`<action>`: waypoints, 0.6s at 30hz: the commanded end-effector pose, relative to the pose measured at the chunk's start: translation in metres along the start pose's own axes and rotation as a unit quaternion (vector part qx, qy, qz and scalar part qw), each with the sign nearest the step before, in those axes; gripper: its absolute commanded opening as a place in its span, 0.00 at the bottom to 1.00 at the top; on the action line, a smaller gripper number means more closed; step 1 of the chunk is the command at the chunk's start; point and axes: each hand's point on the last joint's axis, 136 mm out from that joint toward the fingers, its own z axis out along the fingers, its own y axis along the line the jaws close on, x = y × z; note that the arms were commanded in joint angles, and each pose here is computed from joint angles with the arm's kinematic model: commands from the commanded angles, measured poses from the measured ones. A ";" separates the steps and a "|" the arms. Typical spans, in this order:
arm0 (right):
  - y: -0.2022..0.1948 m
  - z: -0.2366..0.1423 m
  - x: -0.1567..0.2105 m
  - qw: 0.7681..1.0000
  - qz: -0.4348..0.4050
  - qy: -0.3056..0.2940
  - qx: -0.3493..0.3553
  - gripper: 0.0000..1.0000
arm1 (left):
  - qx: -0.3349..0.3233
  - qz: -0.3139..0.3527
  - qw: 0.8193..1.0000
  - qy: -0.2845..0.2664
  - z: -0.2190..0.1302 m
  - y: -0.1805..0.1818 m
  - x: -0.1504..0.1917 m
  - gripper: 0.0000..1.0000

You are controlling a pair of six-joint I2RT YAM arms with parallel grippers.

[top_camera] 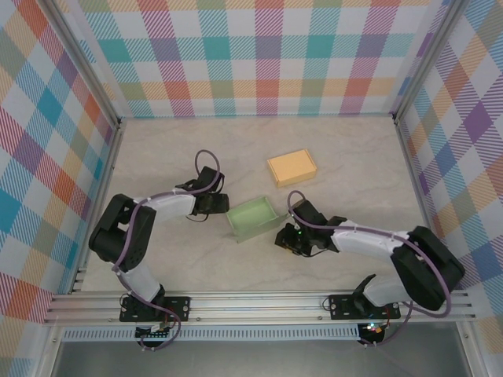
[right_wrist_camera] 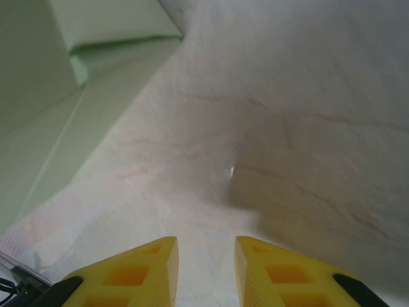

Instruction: Fold the paper box

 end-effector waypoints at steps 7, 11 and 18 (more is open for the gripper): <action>0.034 0.011 -0.050 0.996 -0.001 -0.024 -0.082 0.29 | 0.079 -0.039 0.996 0.003 -0.026 -0.026 0.041 0.53; 0.037 0.013 -0.071 0.996 -0.012 -0.029 -0.083 0.30 | 0.098 -0.049 0.994 -0.006 -0.036 -0.038 0.059 0.53; 0.053 0.020 -0.120 0.994 -0.039 -0.017 -0.100 0.31 | 0.128 -0.036 0.991 -0.027 -0.046 -0.079 0.086 0.53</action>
